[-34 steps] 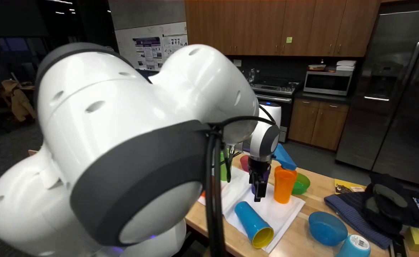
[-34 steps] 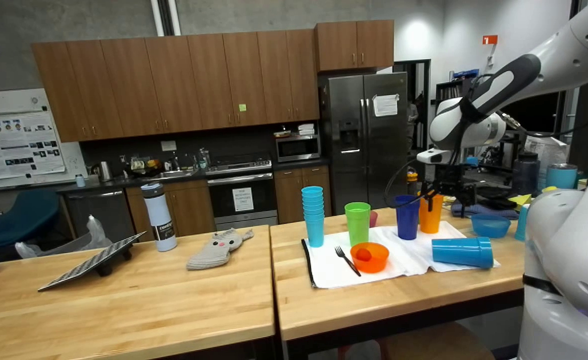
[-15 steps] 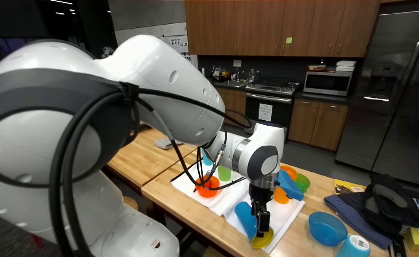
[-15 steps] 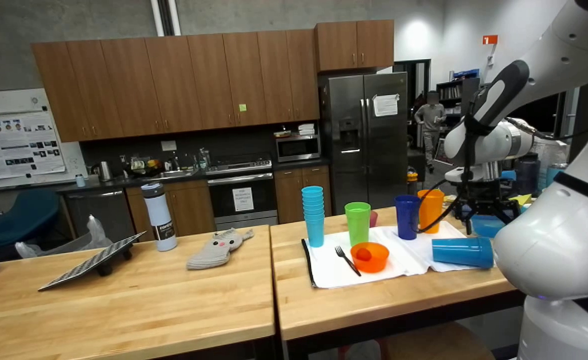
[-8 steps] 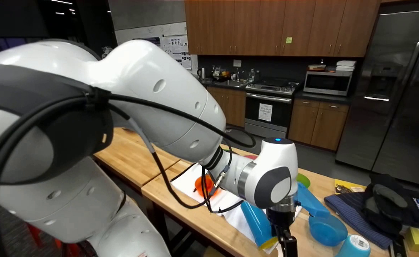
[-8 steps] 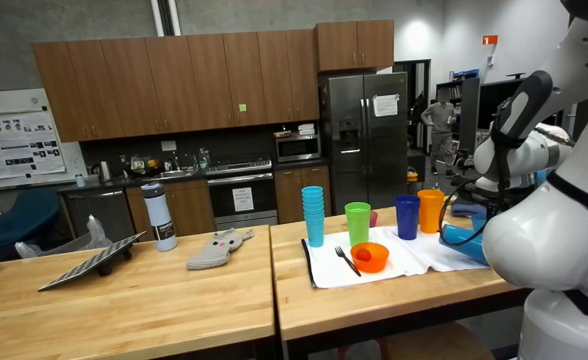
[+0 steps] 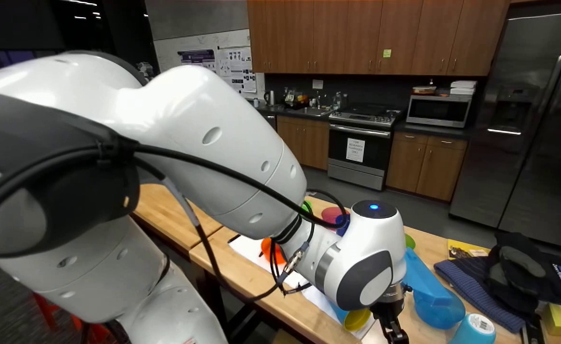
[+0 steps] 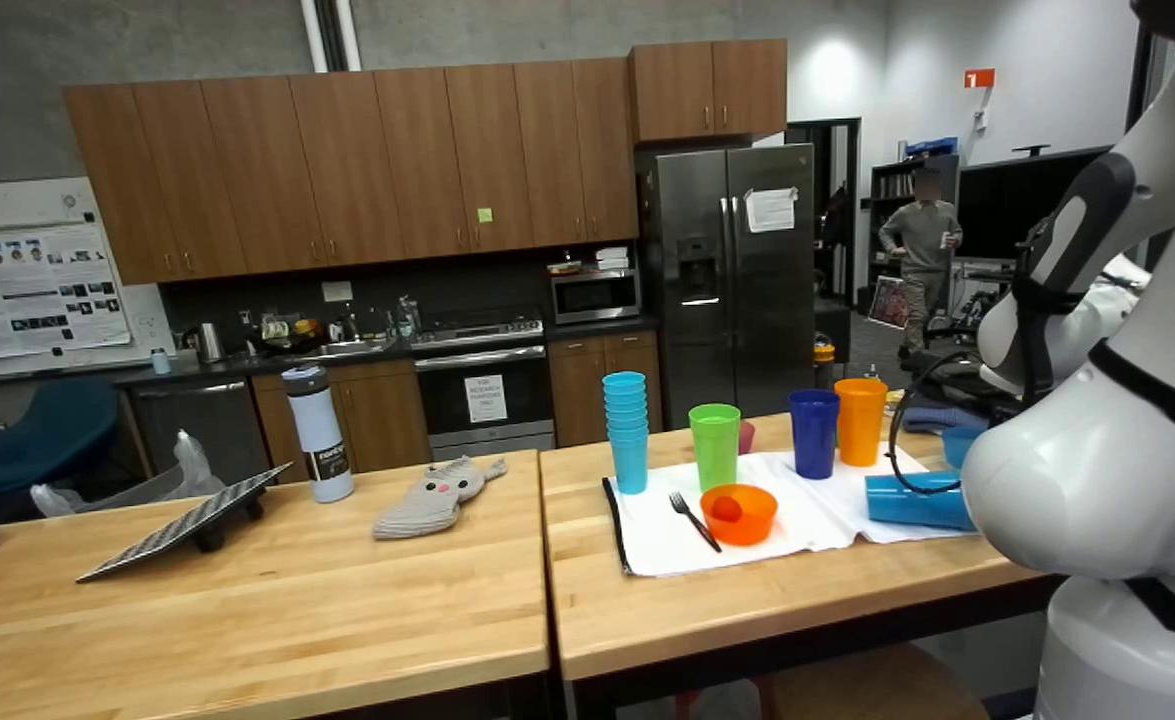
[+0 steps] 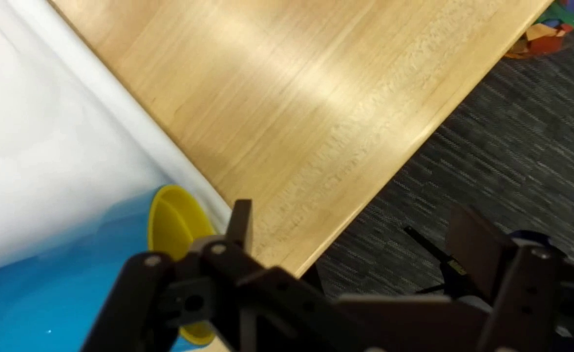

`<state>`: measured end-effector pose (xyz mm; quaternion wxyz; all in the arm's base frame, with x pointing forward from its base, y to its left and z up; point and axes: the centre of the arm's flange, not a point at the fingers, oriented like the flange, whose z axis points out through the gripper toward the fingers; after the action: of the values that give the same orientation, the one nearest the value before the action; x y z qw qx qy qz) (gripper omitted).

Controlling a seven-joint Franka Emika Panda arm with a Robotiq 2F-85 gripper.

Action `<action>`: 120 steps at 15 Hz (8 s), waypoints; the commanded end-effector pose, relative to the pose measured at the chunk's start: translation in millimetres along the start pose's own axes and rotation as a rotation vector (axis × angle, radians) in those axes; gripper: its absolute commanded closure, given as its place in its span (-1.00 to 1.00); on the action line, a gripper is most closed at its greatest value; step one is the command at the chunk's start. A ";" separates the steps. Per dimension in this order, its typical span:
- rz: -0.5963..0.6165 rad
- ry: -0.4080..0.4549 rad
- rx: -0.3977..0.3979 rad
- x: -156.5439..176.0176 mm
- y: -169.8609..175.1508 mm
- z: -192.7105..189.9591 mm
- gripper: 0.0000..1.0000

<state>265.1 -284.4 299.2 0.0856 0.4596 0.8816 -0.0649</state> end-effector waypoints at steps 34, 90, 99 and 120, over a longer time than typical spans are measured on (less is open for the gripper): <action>0.152 0.179 -0.452 11.7 85.5 24.1 0.80; -0.297 0.096 -0.380 -7.3 71.0 0.7 -1.00; -0.331 0.105 -0.369 -9.6 55.6 11.6 -1.00; -0.234 0.224 -0.414 -35.7 159.7 -15.3 -1.00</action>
<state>362.8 -234.7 297.1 0.0996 0.3074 0.9319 0.1647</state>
